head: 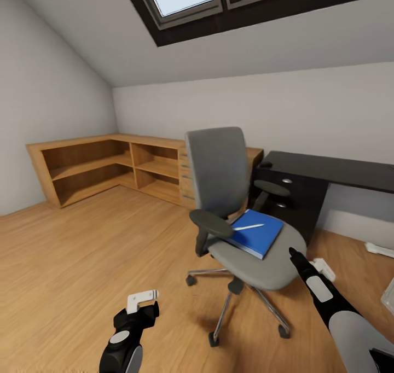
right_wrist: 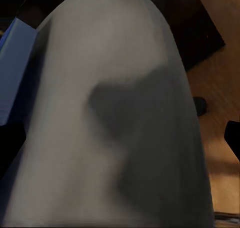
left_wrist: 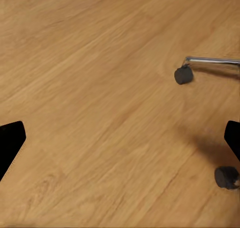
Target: In the bedroom, organize the workspace by keeping the computer under the desk, ensuring the monitor is on the desk, placing the keyboard on the desk next to the monitor, placing the mouse on the desk next to the keyboard, moving the folder from the swivel chair onto the desk next to the mouse, stacking the notebook on top of the folder with the pen on top of the notebook, and positioning the swivel chair next to the desk.
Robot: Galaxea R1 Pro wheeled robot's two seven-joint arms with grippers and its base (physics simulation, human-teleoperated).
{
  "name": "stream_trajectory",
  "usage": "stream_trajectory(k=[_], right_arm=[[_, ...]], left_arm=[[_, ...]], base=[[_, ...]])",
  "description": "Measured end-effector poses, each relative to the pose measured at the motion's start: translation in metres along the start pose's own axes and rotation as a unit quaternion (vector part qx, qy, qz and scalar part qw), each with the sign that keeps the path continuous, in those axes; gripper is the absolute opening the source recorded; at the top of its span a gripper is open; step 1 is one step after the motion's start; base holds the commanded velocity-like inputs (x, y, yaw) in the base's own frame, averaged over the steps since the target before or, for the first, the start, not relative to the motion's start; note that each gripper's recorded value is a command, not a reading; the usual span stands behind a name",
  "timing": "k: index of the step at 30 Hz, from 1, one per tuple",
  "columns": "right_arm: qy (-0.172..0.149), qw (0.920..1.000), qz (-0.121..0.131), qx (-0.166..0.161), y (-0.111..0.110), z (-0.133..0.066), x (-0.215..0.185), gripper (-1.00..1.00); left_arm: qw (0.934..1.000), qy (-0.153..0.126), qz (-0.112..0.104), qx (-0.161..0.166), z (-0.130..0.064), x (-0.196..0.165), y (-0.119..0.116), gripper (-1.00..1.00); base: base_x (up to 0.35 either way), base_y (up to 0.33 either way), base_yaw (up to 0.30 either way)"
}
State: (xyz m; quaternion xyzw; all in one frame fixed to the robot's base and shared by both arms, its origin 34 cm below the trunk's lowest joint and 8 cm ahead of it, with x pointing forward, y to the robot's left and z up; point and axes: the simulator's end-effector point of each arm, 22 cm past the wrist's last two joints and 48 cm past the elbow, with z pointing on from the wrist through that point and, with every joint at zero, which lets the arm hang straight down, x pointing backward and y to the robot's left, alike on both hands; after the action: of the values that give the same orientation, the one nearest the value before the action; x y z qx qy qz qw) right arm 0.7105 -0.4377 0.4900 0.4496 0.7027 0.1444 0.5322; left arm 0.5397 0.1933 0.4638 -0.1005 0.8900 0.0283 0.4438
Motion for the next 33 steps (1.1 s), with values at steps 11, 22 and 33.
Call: stream_trajectory(k=[11, 22, 33], right_arm=[[0.0, 1.0, -0.001, 0.001, -0.001, 0.001, 0.0, 1.0], [0.003, 1.0, -0.001, 0.004, -0.003, 0.001, 0.005, 1.0], [0.004, 1.0, -0.001, 0.003, -0.004, 0.003, 0.008, 1.0]], left_arm=[[0.9999, 0.014, 0.006, 0.0, 0.004, 0.013, -0.001, 1.0], [0.9998, 0.016, 0.007, 0.0, 0.005, 0.015, -0.001, 1.0], [0.9998, 0.02, 0.008, 0.001, 0.006, 0.018, -0.003, 1.0]], base=[[0.0, 0.0, 0.274], [0.06, 0.0, 0.274], [0.114, 0.0, 0.274]])
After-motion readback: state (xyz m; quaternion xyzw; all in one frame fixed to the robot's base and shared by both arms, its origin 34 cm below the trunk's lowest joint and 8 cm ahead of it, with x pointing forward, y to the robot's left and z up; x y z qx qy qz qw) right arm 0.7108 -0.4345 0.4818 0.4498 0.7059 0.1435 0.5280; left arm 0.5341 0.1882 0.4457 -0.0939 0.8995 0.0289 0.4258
